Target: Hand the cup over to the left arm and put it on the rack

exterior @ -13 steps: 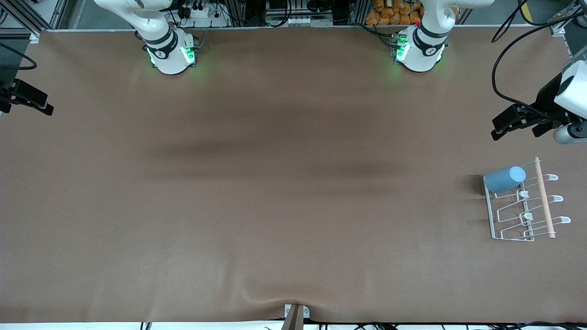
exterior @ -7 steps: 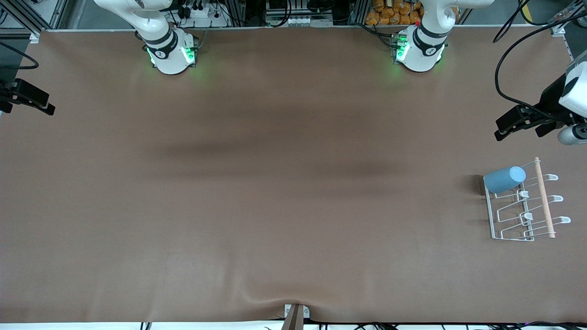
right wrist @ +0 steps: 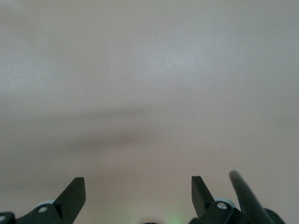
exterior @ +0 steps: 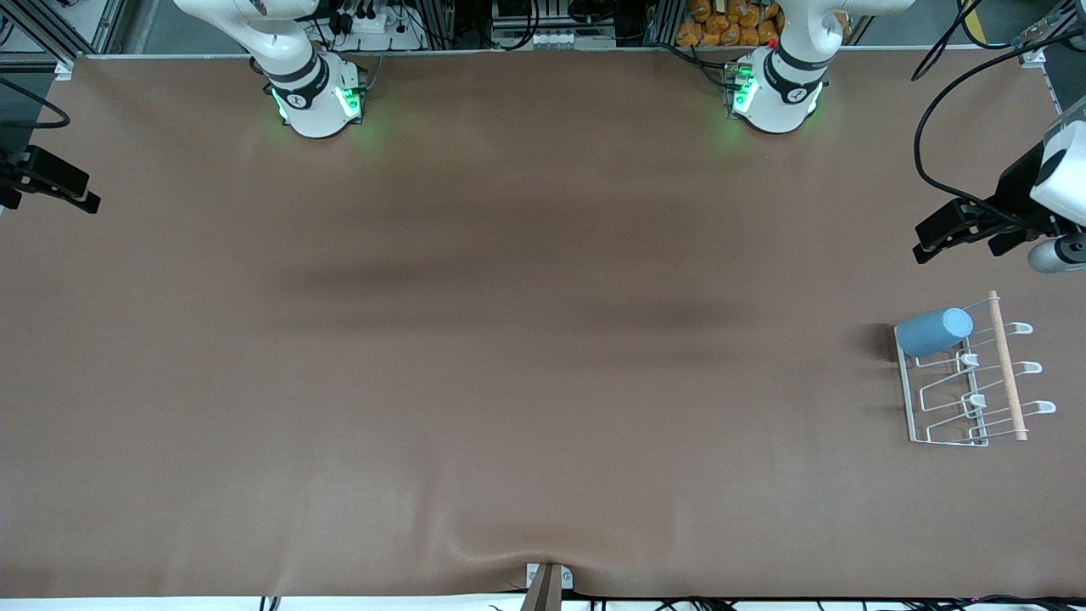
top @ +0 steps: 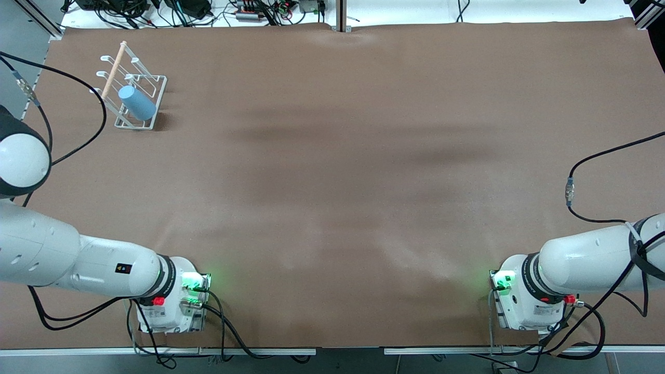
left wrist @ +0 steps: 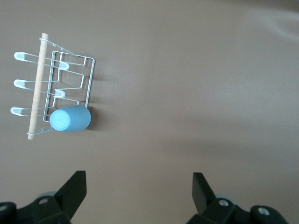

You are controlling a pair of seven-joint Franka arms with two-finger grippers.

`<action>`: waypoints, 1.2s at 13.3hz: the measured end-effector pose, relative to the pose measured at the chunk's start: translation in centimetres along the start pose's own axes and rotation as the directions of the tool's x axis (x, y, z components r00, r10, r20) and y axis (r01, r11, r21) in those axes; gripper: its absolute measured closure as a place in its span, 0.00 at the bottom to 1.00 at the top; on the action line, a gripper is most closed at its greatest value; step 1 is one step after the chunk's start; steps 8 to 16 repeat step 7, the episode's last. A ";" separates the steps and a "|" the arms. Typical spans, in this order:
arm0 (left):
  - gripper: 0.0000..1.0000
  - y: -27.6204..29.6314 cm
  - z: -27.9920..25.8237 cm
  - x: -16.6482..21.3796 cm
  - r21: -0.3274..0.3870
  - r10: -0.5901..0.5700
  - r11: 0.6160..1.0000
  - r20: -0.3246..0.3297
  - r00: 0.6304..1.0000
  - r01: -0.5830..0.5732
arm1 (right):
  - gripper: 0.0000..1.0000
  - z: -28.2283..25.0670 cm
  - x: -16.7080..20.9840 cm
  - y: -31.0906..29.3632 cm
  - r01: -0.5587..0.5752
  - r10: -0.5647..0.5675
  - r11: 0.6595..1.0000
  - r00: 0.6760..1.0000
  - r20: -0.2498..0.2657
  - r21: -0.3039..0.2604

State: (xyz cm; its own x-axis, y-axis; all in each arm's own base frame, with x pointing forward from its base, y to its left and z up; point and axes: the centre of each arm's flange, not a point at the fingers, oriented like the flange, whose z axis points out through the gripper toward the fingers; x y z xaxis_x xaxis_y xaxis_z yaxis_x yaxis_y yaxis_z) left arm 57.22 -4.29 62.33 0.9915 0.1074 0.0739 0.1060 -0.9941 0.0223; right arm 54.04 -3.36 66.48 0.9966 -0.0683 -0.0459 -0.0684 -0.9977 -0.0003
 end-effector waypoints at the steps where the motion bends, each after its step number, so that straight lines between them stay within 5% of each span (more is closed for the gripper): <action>1: 0.00 -0.6 0.0 0.1 0.002 -0.010 1.000 0.000 1.000 0.010 | 0.00 0.0 0.0 0.0 0.000 0.000 1.000 1.000 -0.001 0.000; 7: 0.00 -6.5 -0.1 0.8 0.031 -0.048 0.998 -0.005 0.999 0.048 | 0.00 -0.1 0.0 0.2 -0.004 0.004 1.000 1.000 -0.003 -0.001; 16: 0.00 -6.5 -0.1 0.8 0.031 -0.048 0.998 -0.005 0.999 0.048 | 0.00 -0.1 0.0 0.2 -0.004 0.004 1.000 1.000 -0.003 -0.001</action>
